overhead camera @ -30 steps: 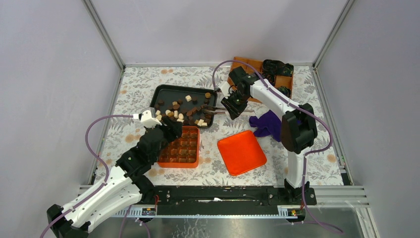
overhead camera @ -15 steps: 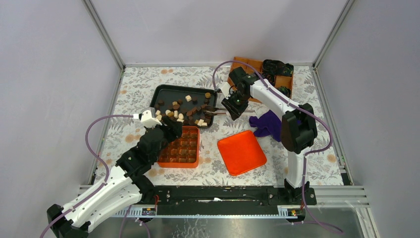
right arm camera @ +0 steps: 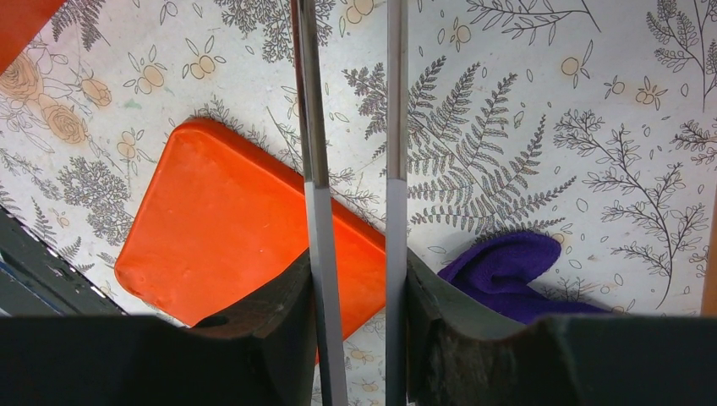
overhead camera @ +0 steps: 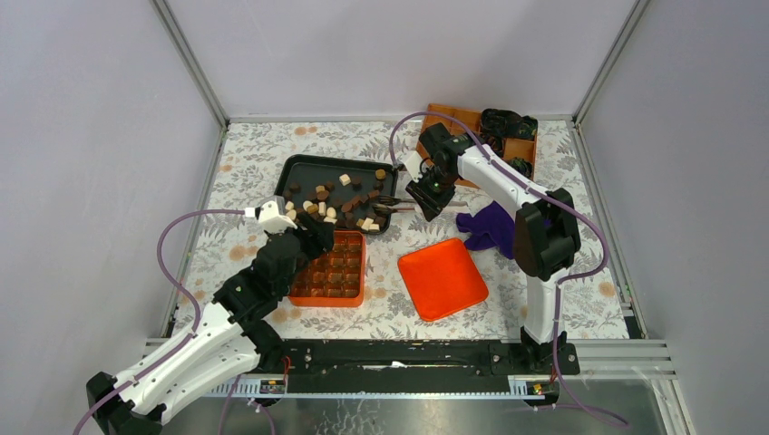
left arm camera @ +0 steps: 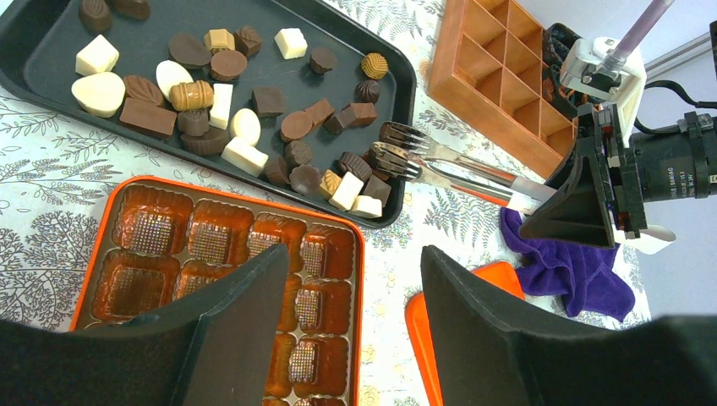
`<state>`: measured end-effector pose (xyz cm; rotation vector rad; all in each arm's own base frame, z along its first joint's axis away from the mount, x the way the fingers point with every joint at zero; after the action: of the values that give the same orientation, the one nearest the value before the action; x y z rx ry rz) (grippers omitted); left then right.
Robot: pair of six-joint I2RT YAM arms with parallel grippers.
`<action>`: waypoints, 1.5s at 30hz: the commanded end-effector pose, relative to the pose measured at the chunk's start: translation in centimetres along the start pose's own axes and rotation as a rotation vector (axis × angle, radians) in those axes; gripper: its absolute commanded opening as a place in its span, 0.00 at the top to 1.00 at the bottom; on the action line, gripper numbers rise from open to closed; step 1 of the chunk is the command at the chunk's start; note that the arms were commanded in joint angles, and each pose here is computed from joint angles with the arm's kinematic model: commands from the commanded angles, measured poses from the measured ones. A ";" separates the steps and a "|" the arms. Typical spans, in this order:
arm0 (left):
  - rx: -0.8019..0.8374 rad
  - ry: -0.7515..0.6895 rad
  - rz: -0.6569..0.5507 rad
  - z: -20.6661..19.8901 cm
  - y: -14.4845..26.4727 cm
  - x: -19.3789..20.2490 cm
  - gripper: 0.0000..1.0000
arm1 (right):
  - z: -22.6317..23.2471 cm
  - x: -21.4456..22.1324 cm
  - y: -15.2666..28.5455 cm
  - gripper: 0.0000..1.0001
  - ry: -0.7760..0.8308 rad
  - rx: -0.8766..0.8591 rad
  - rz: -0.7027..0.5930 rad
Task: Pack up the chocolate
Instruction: Adjust the clamp.
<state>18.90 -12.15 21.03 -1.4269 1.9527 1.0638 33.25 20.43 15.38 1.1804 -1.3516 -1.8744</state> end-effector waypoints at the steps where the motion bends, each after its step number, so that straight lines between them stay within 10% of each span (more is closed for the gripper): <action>1: 0.031 0.031 -0.064 -1.0 0.0 -1.4 0.33 | 0.6 -0.7 0.8 0.92 0.023 -0.019 -0.021; 14: 0.035 0.037 -0.067 -1.0 0.2 -1.6 0.33 | 0.8 -1.0 1.4 0.99 0.026 -0.007 -0.065; 21: 0.039 0.040 -0.064 -1.1 0.2 -1.6 0.33 | 0.3 -0.5 0.2 0.64 0.015 -0.019 0.013; 29: 0.038 0.039 -0.062 -1.1 0.1 -1.5 0.33 | 0.0 -0.6 -0.3 0.51 0.015 -0.031 0.031; 38: 0.043 0.039 -0.063 -1.3 -0.1 -1.5 0.33 | 0.1 -1.1 0.6 0.99 0.024 -0.019 -0.003; 45: 0.047 0.036 -0.062 -1.4 -0.2 -1.5 0.33 | 0.7 -1.5 1.9 1.00 0.020 -0.021 -0.046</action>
<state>19.07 -12.31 21.19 -1.4323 1.9528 1.0502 33.39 20.70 14.14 1.1197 -1.3202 -1.8646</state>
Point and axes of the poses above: each gripper's point midway between its finger pads, its own y axis back along the fingers, its own z axis along the line the jaws close on, x = y × z, the point moved 6 cm from there along y, back along the fingers, and after that the axes turned 4 degrees about y, right-handed, at the moved point
